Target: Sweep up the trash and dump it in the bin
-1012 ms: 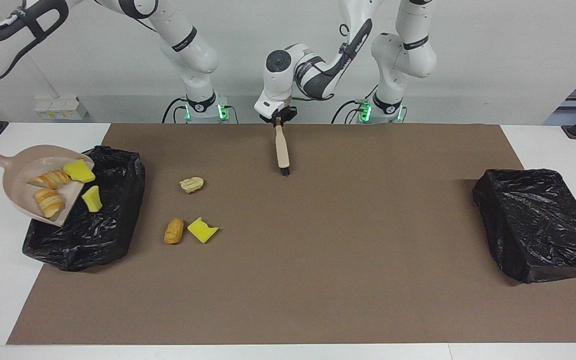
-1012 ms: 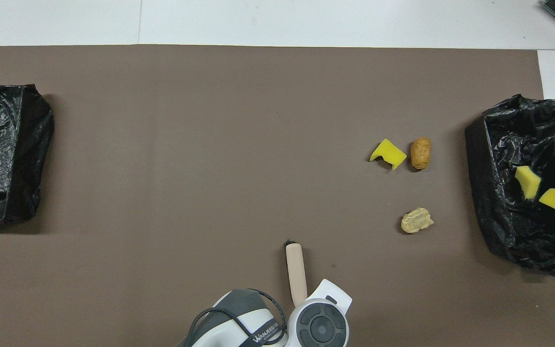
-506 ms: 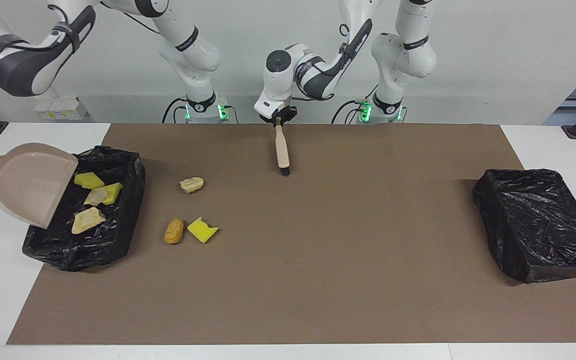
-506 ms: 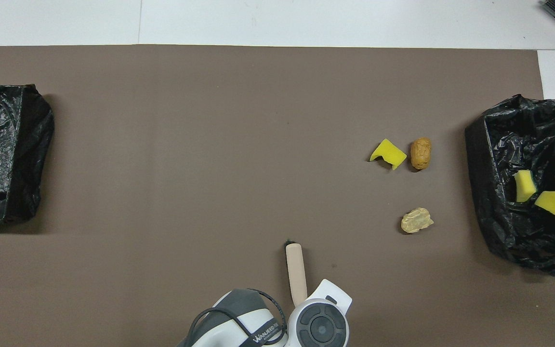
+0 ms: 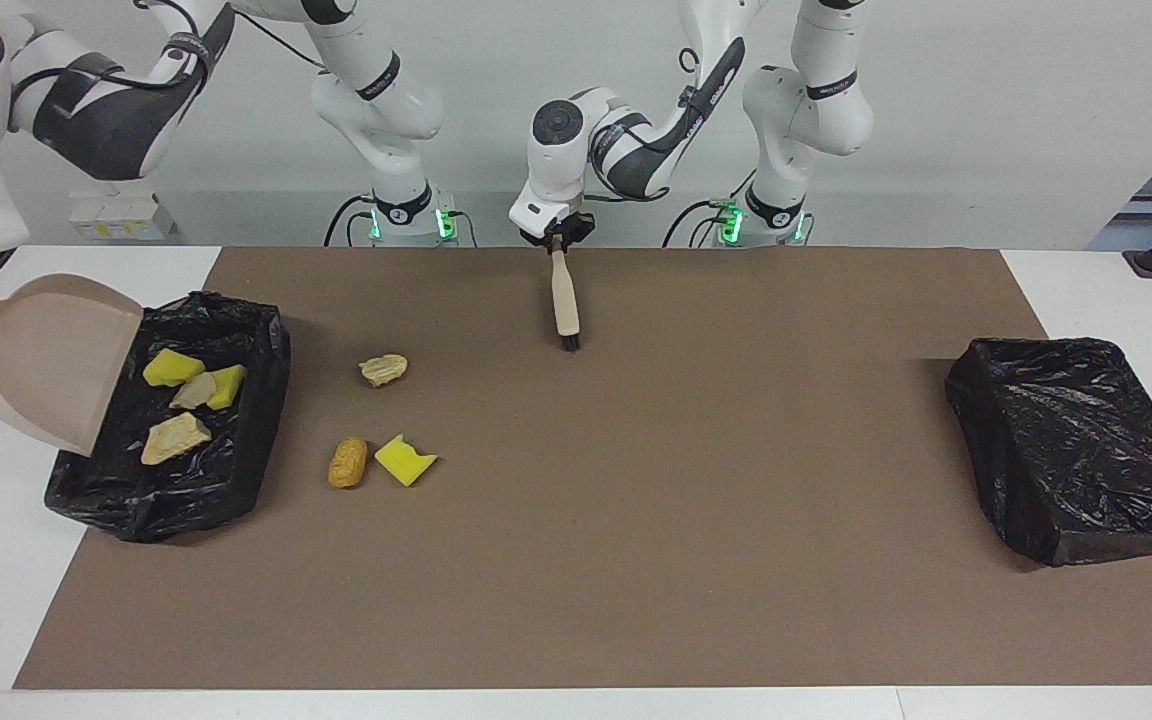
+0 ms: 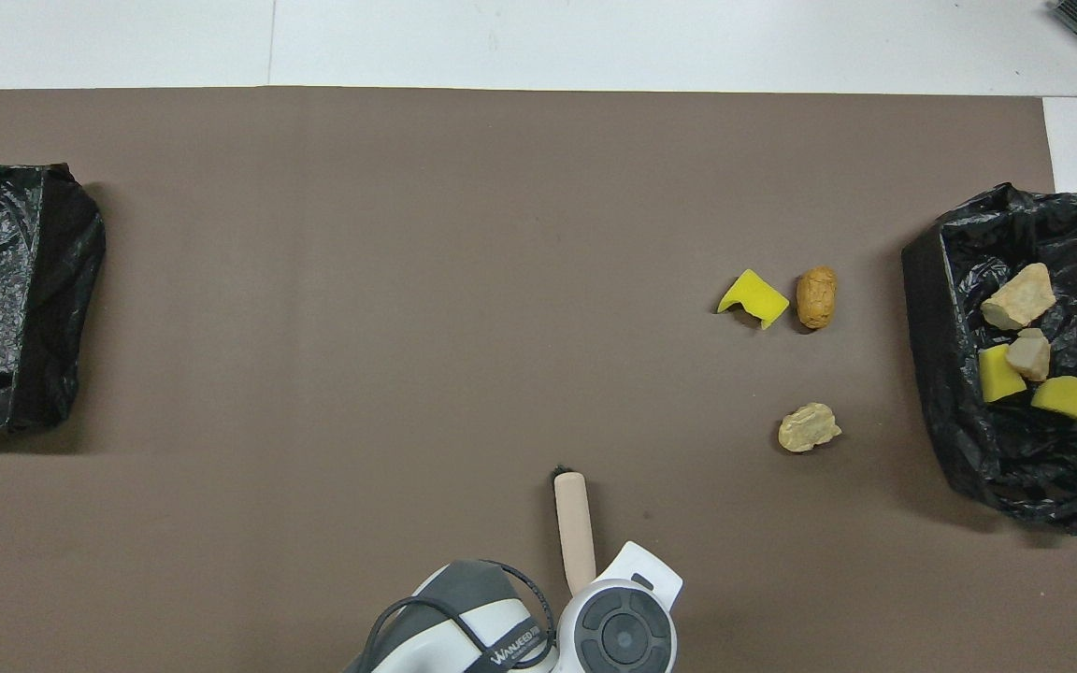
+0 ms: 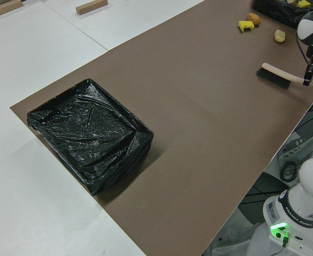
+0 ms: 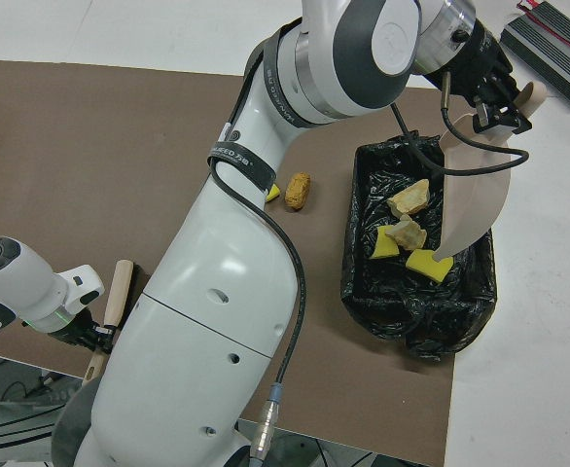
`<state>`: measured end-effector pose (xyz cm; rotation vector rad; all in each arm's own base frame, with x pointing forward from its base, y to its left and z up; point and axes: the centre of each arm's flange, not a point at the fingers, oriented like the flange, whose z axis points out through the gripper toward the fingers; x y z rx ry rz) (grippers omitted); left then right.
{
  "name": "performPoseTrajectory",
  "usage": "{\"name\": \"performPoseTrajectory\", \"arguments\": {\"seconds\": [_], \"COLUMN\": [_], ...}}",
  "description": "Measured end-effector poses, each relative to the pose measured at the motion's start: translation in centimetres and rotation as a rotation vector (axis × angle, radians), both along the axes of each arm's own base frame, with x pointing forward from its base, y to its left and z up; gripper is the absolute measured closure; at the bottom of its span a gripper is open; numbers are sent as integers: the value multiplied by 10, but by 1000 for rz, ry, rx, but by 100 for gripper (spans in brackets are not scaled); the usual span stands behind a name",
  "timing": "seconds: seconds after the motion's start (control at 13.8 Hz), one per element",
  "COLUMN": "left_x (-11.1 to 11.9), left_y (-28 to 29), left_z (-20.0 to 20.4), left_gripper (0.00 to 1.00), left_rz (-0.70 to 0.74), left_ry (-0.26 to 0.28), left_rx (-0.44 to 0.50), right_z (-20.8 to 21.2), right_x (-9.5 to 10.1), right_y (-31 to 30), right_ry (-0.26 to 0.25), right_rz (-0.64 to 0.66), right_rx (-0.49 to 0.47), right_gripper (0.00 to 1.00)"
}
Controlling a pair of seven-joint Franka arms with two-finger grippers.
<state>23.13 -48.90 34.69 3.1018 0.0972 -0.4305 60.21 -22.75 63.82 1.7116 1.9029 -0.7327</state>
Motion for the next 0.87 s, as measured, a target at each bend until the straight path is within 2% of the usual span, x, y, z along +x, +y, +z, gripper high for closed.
{"name": "performPoseTrajectory", "arguments": {"seconds": [0.07,0.29,0.43,0.58,0.87], "left_x": [1,5,8,12,15], "left_y": [0,3,6,10,19], "left_z": [0,0,-1,-3,-7], "left_gripper": [74,74,74,74,74], "left_rz": [1,11,16,16,1], "left_ry": [0,-1,-1,1,3], "left_rx": [0,1,2,5,9], "right_z": [-2,-9,-11,-13,-22], "right_x": [0,-2,-5,-5,-12], "right_y": [2,8,8,11,28], "right_ry": [-4,-46,-41,-69,-155], "right_rz": [-11,-50,-74,-106,-337], "right_rx": [20,160,190,238,437], "right_gripper": [67,67,67,67,67]}}
